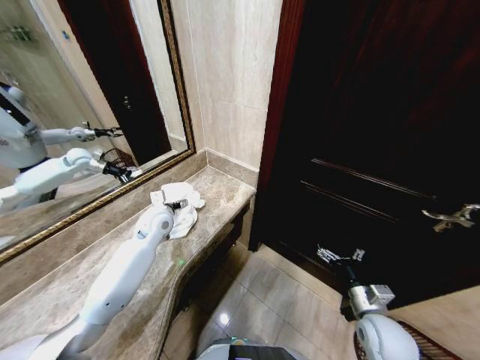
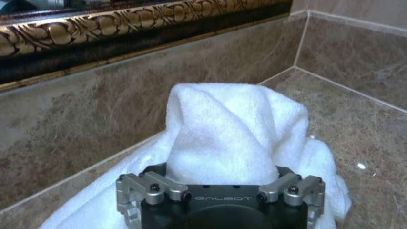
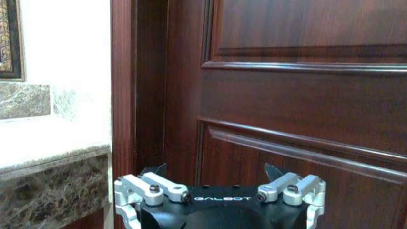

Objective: Discard the used towel into the hamper.

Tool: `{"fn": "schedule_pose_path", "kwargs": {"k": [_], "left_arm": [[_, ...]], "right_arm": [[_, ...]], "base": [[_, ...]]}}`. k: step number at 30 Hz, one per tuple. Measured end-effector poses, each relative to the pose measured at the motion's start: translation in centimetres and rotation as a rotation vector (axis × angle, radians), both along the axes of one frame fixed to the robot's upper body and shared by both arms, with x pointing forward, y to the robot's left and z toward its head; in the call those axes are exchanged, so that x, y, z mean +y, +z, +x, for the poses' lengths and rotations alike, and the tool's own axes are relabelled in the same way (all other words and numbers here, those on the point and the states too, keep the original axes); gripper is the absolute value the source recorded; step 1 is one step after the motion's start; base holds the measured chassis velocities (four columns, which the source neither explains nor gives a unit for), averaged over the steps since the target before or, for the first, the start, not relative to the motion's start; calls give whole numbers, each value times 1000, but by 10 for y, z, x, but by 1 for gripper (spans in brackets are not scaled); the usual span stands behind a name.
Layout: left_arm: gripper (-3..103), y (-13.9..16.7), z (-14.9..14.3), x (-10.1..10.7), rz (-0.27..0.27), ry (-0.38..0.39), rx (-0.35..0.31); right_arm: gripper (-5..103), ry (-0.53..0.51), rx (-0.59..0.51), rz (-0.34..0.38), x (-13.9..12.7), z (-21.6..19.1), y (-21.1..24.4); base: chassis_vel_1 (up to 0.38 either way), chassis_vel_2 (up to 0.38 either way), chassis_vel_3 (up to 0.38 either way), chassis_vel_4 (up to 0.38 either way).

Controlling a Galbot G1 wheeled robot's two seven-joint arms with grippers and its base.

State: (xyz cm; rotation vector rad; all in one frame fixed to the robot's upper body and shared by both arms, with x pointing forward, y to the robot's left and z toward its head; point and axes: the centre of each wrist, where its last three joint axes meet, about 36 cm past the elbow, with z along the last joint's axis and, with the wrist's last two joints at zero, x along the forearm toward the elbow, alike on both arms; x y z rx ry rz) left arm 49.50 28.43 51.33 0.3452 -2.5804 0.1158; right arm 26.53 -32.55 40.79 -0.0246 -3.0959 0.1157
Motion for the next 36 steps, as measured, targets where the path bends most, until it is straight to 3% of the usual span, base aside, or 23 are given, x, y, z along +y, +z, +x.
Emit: {"fn": "schedule_pose_path", "kwargs": {"k": [8,15,17,24,26,36], "left_arm": [[82,-4,0,0,-14,11,-6],[58,-2,0,1,-17,13,-16],[58,-2,0,1,-18,13,-17],[36,-2,-2,2,-23,11,-21],[36,-2,-2,2,-23,10,-23],[8,3,-6,6,-24,13,-38]], "right_arm": [[100,1,-3,1,0,1,1],[100,4,-8,-3,-1,2,2],[100,5,-7,-3,-1,2,2],[100,5,-5,-2,0,1,2],[100,5,-6,-2,1,1,3],[100,7,-11,0,3,-1,6]], "base": [[0,0,0,0],[0,0,0,0],[0,0,0,0],[0,0,0,0],[0,0,0,0],[0,0,0,0]]}}
